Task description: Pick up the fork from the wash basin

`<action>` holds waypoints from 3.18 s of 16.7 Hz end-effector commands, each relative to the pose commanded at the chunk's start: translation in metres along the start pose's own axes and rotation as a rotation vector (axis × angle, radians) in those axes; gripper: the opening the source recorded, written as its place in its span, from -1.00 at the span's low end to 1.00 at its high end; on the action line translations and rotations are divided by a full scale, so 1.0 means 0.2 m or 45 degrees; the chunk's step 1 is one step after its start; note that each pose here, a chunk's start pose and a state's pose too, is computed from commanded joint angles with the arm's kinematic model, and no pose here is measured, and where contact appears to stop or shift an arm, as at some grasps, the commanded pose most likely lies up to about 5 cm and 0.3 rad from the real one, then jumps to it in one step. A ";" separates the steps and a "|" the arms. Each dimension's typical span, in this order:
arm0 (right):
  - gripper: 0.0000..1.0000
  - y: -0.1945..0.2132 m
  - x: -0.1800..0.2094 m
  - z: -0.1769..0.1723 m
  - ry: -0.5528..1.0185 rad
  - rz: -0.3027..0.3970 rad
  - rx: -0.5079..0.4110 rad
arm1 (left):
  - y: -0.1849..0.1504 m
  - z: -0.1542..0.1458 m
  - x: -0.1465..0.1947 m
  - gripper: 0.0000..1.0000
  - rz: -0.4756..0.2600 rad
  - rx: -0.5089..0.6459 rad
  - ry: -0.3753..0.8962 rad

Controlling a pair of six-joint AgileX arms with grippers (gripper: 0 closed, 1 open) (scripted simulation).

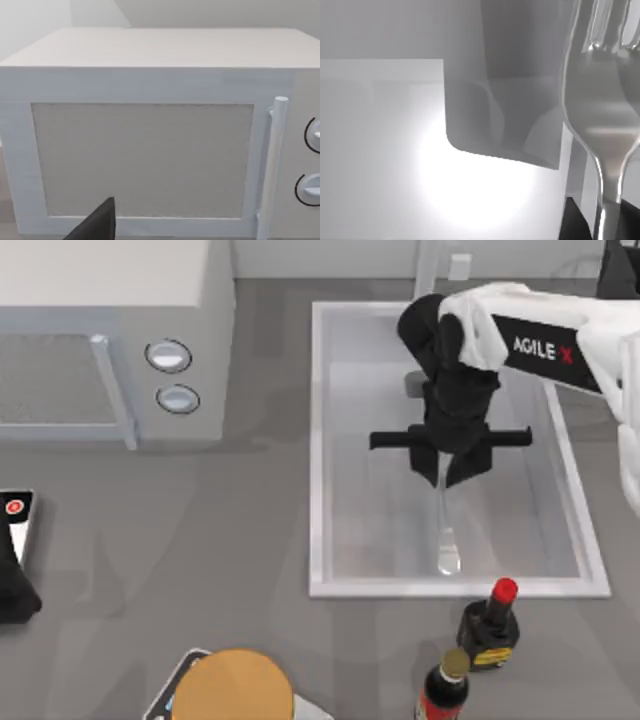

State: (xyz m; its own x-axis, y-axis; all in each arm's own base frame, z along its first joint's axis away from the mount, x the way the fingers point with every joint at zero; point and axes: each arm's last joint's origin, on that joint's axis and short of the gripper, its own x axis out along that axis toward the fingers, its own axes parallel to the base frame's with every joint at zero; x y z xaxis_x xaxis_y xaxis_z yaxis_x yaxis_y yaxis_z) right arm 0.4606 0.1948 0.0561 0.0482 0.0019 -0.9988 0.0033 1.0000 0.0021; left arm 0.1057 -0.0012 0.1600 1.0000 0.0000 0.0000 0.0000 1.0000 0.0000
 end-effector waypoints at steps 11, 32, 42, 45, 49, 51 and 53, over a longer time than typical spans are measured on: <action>-1.00 -0.01 -0.64 0.01 0.006 -0.003 0.000 | 0.00 0.00 0.00 1.00 0.000 0.000 0.000; -1.00 -1.03 -1.10 -0.66 0.061 -0.003 0.008 | 0.00 0.00 0.00 1.00 0.000 0.000 0.000; -1.00 -1.03 -0.88 -0.65 0.062 -0.004 0.006 | 0.00 0.00 0.00 1.00 0.000 0.000 0.000; -1.00 -1.04 -0.70 -0.66 0.041 -0.004 0.007 | 0.00 0.00 0.00 1.00 0.000 0.000 0.000; -1.00 -1.04 -0.56 -0.69 0.061 -0.003 0.008 | 0.00 0.00 0.00 1.00 0.000 0.000 0.000; -1.00 -1.04 -0.56 -0.69 0.061 -0.003 0.008 | 0.00 0.00 0.00 1.00 0.000 0.000 0.000; -0.85 -1.04 -0.56 -0.69 0.061 -0.003 0.008 | 0.00 0.00 0.00 1.00 0.000 0.000 0.000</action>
State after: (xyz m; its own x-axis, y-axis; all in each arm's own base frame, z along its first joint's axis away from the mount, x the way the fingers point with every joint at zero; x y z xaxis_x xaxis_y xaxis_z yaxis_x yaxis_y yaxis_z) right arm 0.3161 -0.0123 0.1600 0.0000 0.0000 -1.0000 0.0100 1.0000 0.0000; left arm 0.1057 -0.0012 0.1600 1.0000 0.0000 0.0000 0.0000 1.0000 0.0000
